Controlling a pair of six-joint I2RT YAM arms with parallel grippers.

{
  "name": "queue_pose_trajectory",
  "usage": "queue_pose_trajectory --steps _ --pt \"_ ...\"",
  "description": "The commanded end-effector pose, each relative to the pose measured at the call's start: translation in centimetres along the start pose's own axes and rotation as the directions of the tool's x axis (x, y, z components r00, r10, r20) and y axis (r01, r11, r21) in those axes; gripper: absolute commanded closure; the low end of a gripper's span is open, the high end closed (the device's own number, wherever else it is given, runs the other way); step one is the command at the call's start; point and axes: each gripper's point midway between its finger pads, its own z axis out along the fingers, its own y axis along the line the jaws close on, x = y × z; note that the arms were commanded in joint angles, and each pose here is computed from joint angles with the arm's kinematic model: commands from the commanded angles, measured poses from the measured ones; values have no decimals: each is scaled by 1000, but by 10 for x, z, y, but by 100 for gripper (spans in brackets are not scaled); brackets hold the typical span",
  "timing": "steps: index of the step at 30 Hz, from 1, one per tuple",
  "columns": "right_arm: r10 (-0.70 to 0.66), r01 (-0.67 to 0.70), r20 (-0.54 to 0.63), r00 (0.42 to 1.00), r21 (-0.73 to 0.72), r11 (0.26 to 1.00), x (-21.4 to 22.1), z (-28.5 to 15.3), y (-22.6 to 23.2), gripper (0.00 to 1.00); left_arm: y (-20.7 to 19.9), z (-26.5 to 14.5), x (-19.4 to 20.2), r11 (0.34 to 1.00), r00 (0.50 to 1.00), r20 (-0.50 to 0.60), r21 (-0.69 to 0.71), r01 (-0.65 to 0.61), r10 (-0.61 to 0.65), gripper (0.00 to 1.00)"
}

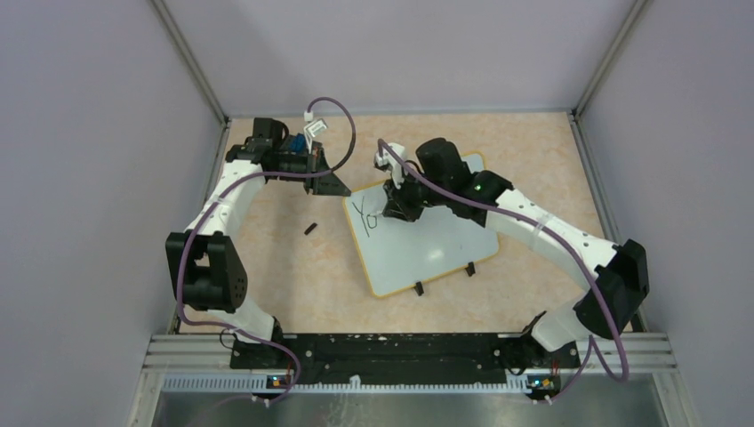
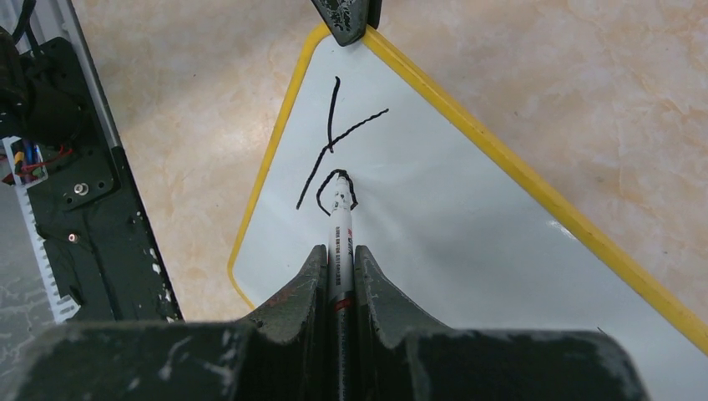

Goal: Write a sentence on the whiteboard

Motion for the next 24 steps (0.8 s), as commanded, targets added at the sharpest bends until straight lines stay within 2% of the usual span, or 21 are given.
queue_pose_trajectory --steps 1,11,24 --pt "-25 25 57 998 3 1000 -23 -1 1 100 -15 0 1 1000 1000 3 25 -13 13 100" --pt "-6 8 89 996 -23 1000 -22 -26 5 100 -15 -1 0 1000 1000 3 23 -13 13 100" --pt "-8 7 54 999 30 1000 -7 -20 -10 100 -15 -1 1 1000 1000 3 19 -14 14 100"
